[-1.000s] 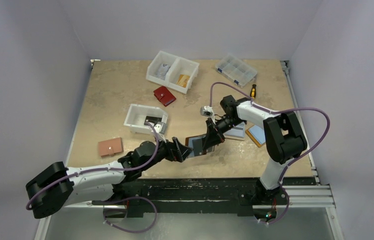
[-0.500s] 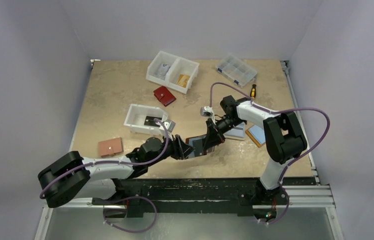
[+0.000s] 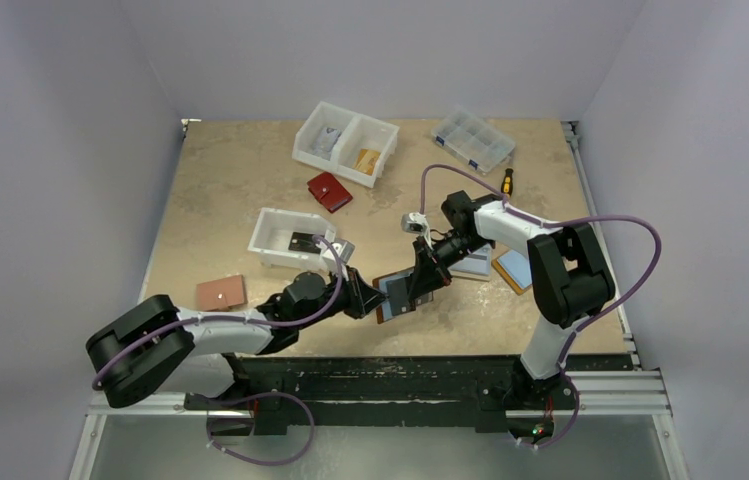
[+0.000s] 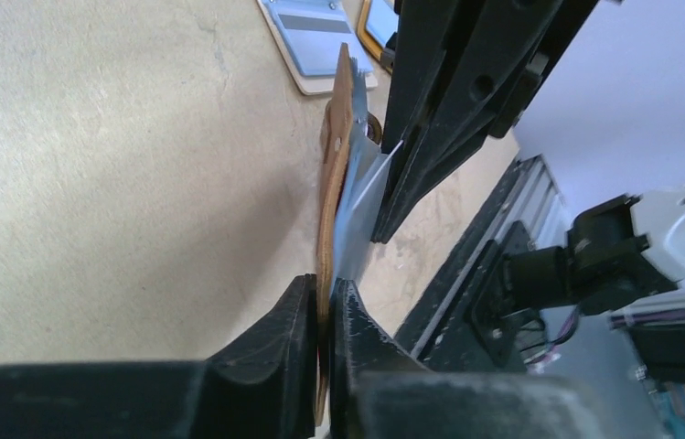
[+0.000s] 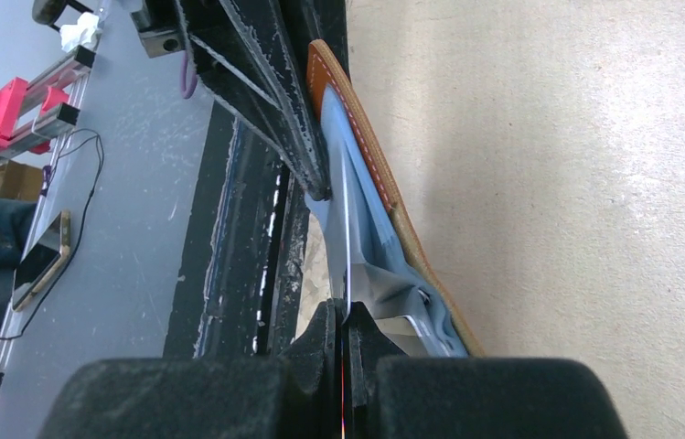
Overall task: Take the credit cards out of the card holder
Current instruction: Remove the credit card from the card holder.
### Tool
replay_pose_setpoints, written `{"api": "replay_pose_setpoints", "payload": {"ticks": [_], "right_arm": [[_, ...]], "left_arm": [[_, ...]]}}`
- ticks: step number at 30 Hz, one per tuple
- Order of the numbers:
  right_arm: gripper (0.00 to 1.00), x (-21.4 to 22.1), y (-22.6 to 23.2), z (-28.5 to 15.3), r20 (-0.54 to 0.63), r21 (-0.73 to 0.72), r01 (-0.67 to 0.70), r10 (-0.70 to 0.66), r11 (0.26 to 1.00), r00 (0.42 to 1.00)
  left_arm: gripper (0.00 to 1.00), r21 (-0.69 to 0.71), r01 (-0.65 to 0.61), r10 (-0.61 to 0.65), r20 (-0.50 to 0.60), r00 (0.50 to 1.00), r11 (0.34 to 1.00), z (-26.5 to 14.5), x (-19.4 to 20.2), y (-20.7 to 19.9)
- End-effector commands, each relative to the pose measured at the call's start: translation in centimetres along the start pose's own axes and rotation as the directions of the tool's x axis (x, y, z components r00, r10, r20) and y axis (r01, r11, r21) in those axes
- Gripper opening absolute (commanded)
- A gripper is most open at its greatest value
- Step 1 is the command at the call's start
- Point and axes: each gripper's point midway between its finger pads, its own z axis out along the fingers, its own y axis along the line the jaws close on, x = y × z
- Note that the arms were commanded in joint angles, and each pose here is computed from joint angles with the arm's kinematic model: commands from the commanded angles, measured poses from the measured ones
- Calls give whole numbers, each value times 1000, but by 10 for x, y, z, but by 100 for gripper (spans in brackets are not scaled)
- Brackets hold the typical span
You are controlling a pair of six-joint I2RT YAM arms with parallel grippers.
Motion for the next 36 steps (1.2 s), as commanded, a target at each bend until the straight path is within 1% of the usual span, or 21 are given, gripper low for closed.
{"api": "replay_pose_setpoints", "payload": {"ticks": [1, 4, 12, 18, 21, 26, 30, 34, 36], "right_arm": [[0, -14, -1, -2, 35, -7, 43, -42, 999, 998], [0, -13, -2, -3, 31, -2, 43, -43, 999, 999], [0, -7, -11, -2, -1, 20, 24, -24, 999, 1000], [0, -3, -17, -2, -20, 39, 4, -3, 999, 1000], [0, -1, -19, -3, -35, 55, 4, -2, 998, 999], [0, 0, -20, -6, -52, 75, 20, -16, 997, 999], [0, 0, -20, -8, -62, 85, 33, -28, 996, 998], [0, -2, -17, -9, -56, 74, 48, -44, 996, 997], [0, -3, -14, -9, -52, 64, 53, -50, 997, 997]], "left_arm": [[0, 99, 0, -5, 48, 999, 995, 5, -20, -26], [0, 79, 11, -15, 52, 999, 997, 2, -19, -21], [0, 37, 49, -53, 119, 991, 998, -20, -20, -3], [0, 32, 67, -70, 116, 991, 997, -30, -11, 5], [0, -14, 88, -86, 112, 990, 996, -31, -5, 17], [0, -98, 160, -156, 52, 986, 982, -34, 20, 40], [0, -196, 215, -216, 16, 976, 957, -38, 38, 61], [0, -310, 216, -232, -16, 973, 926, -38, 47, 78], [17, -379, 189, -215, -27, 976, 906, -39, 44, 85]]}}
